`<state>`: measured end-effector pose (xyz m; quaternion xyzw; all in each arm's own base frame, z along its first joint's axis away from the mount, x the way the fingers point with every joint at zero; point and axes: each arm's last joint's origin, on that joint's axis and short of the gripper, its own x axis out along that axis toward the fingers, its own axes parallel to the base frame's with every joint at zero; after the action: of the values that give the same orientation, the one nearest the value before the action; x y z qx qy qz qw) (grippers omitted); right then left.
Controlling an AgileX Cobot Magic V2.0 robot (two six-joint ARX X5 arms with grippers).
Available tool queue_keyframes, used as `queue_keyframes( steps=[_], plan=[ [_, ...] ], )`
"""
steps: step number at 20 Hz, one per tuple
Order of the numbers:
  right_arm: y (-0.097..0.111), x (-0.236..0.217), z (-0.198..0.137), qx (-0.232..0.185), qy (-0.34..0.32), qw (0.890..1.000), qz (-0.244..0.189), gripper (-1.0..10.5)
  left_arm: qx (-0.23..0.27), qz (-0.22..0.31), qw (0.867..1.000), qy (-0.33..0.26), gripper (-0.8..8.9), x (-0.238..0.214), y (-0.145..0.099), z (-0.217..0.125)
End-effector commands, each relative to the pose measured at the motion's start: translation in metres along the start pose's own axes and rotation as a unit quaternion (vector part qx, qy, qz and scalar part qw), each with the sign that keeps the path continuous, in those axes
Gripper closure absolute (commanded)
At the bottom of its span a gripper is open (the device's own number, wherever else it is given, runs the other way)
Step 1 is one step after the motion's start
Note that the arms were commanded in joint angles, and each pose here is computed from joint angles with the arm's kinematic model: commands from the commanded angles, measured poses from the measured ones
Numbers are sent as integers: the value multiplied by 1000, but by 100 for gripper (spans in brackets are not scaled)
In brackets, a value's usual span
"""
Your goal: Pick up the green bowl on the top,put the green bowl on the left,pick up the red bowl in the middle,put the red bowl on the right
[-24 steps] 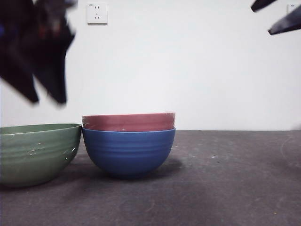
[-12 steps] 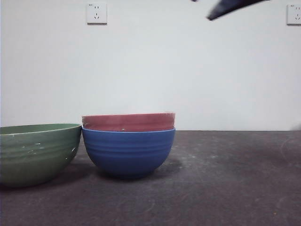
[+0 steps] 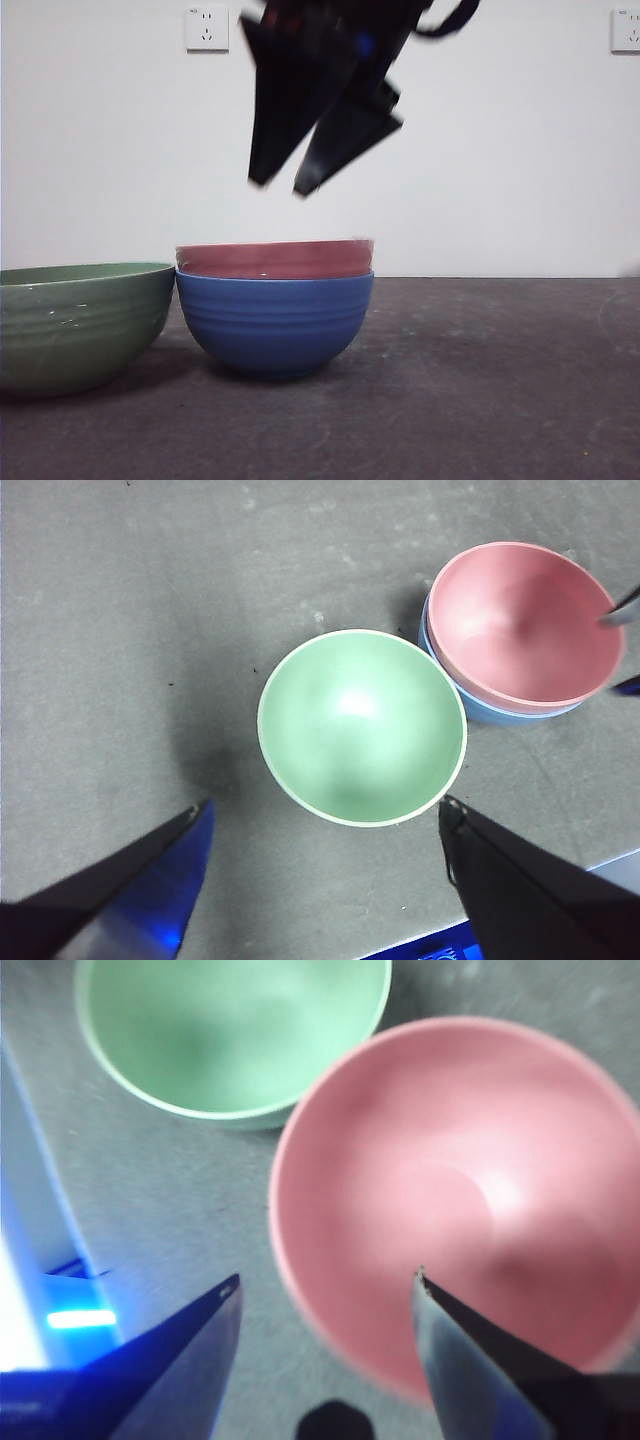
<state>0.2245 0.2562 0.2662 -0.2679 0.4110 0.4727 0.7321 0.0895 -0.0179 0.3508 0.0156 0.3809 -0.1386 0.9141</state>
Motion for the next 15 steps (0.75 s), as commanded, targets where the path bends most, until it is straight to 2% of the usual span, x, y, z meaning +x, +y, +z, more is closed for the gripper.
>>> queue_keyframes(
  steps=[1,4,5,11,15],
  plan=[
    [0,20,0,-11,17,1000,8,667,3,0,1000,0,437,0,0,-1],
    [-1,41,-3,-13,34,998,46,669,3,0,1000,-1,437,0,0,-1],
    [-1,46,-4,-12,39,998,54,703,3,1,1000,-1,437,0,0,-1],
    [1,49,-3,-21,37,998,53,960,12,3,1000,-2,437,0,1,0],
    [3,49,-2,-32,37,997,54,959,14,3,1000,-10,437,1,1,2]
  ],
)
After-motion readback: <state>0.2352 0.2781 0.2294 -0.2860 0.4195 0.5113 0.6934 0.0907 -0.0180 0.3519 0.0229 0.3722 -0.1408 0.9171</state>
